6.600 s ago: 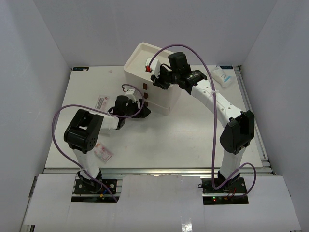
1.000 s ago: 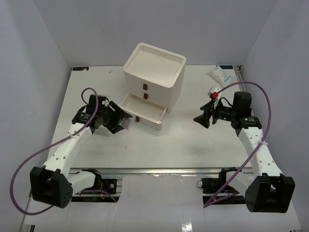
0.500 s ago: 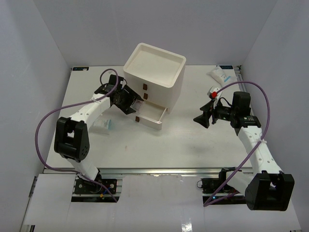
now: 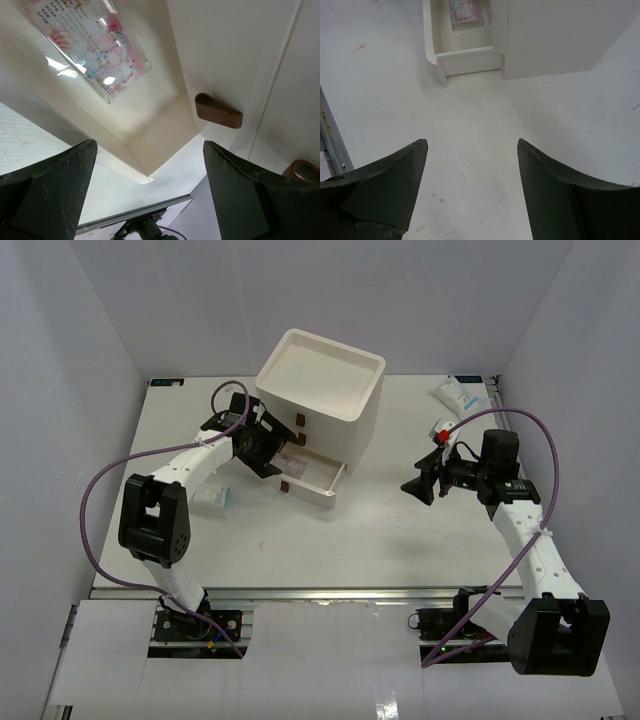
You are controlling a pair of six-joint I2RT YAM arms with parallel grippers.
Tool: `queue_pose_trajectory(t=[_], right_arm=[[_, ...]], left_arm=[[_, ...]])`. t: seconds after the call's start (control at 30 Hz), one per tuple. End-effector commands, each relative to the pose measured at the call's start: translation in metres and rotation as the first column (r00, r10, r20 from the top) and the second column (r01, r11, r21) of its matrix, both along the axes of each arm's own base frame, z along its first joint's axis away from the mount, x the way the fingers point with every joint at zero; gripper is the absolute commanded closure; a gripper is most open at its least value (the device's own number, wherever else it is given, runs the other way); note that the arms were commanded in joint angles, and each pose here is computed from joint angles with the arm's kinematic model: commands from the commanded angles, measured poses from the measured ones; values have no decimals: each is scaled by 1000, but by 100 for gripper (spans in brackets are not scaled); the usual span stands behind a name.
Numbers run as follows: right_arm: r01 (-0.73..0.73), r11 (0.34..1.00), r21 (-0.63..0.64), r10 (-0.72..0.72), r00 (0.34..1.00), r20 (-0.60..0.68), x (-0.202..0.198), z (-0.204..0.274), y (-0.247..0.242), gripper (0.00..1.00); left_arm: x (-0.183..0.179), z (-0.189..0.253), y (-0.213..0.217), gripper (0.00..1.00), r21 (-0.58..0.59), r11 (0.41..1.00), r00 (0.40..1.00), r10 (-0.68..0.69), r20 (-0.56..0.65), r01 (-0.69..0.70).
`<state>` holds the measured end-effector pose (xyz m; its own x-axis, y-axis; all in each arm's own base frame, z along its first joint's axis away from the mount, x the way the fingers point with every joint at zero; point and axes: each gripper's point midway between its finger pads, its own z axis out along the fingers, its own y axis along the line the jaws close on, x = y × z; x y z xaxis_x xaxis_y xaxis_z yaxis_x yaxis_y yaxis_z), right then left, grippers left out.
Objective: Organize the makeup
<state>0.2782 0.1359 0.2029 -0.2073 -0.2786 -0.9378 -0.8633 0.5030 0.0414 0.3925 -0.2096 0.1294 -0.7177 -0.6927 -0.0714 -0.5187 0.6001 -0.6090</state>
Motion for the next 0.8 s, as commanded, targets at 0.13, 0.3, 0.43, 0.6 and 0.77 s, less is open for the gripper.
queue_pose_trajectory(t=[0.13, 0.3, 0.43, 0.6, 0.77], right_arm=[[-1, 1000, -6, 1, 999, 37, 4, 2, -2, 21], [-5, 1000, -7, 6, 999, 48, 3, 4, -2, 21], [23, 1000, -7, -23, 999, 46, 7, 4, -10, 21], [30, 1000, -4, -30, 999, 34, 9, 1, -12, 21], [40, 999, -2, -40, 999, 17, 11, -4, -16, 21]], left_arm=[[3, 71, 23, 2, 118, 993, 962, -44, 268, 12], [13, 89, 68, 2, 477, 876, 868, -289, 403, 70], [11, 98, 106, 2, 728, 682, 797, -474, 373, 65], [19, 102, 135, 2, 816, 577, 731, -573, 370, 39], [41, 88, 166, 3, 805, 588, 739, -577, 349, 78]])
